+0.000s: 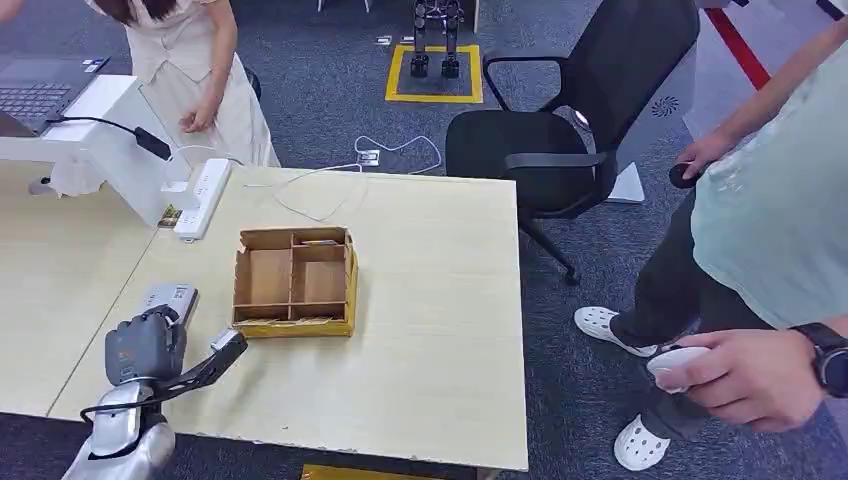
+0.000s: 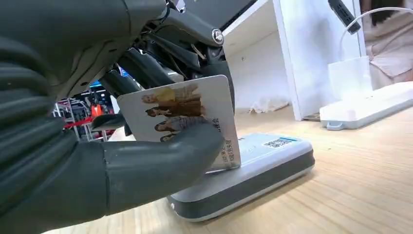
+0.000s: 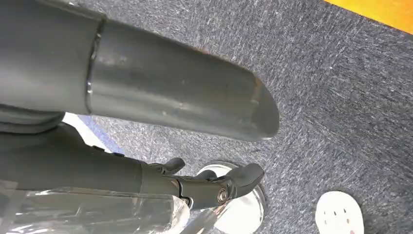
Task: Pass the card to the sensor for recognition and then transmit it.
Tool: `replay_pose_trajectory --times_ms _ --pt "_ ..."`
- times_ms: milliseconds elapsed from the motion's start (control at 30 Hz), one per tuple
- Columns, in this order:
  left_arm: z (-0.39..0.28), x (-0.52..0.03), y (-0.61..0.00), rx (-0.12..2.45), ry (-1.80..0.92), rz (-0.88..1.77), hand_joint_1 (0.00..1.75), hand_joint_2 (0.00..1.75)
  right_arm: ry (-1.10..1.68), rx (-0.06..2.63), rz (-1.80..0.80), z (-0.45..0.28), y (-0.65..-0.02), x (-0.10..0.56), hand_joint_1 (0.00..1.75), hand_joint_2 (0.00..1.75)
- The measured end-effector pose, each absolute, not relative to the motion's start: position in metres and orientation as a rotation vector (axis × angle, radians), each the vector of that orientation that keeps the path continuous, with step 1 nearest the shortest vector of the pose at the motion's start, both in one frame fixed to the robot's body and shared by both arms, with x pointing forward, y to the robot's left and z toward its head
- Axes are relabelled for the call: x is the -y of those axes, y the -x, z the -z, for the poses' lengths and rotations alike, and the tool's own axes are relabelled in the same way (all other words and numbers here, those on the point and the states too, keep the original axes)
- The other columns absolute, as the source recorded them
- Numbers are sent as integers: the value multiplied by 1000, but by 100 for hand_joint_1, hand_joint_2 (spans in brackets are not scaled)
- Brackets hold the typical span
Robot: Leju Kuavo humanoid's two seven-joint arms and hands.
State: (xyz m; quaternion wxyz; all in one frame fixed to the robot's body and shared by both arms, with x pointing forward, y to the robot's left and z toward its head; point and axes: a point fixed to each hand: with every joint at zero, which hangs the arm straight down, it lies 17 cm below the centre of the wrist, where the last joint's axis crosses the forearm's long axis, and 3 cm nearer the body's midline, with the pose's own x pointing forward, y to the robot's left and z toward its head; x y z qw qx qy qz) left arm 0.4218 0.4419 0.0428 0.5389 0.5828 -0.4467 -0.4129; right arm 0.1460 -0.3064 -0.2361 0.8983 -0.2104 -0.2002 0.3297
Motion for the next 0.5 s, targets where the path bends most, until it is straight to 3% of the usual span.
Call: replay_pose_trajectory --times_ms 500 --pt "-27 -448 -421 1007 -1361 986 175 175 437 413 -682 236 -146 307 0 0"
